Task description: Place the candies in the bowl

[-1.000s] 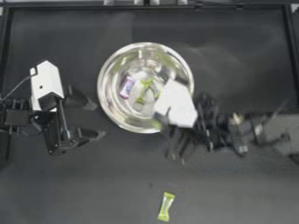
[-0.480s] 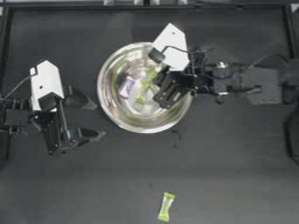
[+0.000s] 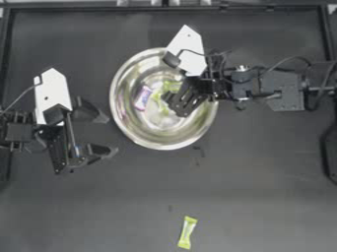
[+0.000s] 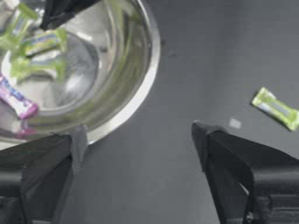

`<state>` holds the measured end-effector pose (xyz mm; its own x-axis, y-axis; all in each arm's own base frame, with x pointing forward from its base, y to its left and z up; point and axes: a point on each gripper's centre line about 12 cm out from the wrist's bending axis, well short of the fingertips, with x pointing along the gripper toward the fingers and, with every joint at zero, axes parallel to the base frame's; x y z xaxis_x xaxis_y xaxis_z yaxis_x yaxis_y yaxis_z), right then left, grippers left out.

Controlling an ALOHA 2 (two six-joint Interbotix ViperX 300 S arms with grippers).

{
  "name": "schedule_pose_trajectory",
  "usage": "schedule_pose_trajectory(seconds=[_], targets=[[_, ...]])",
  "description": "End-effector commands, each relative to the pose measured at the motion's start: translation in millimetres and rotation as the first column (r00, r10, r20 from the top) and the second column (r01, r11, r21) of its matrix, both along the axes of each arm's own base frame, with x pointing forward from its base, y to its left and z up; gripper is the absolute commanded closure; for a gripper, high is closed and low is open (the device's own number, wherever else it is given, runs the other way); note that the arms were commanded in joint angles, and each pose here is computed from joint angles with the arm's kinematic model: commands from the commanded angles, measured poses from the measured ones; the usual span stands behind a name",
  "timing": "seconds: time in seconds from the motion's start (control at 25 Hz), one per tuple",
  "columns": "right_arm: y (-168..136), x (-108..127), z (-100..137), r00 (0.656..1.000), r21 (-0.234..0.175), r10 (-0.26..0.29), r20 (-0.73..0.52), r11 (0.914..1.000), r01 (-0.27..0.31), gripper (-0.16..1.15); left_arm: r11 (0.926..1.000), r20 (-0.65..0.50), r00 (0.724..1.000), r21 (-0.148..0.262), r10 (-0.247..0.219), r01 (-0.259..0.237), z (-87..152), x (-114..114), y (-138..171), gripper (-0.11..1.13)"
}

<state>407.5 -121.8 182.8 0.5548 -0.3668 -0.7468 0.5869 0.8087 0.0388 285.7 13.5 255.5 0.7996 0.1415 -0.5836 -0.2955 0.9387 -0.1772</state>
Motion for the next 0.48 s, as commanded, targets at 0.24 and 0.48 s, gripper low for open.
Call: schedule_pose_trajectory(seconds=[0.24,0.48], targets=[[66.5,-9.4,75.8,0.98,-0.075,0.175,0.091,0.9829,-0.168,-0.01,1.0,0.033,0.999,0.003,-0.004,0.004,9.3,-1.8,-0.1,0.01],[124.7,-25.5,89.4,0.943,0.012,0.328,0.046,0.9442,-0.329,-0.01,1.0,0.038,0.999,0.004,-0.005,0.005,10.3,-1.3,0.1,0.01]])
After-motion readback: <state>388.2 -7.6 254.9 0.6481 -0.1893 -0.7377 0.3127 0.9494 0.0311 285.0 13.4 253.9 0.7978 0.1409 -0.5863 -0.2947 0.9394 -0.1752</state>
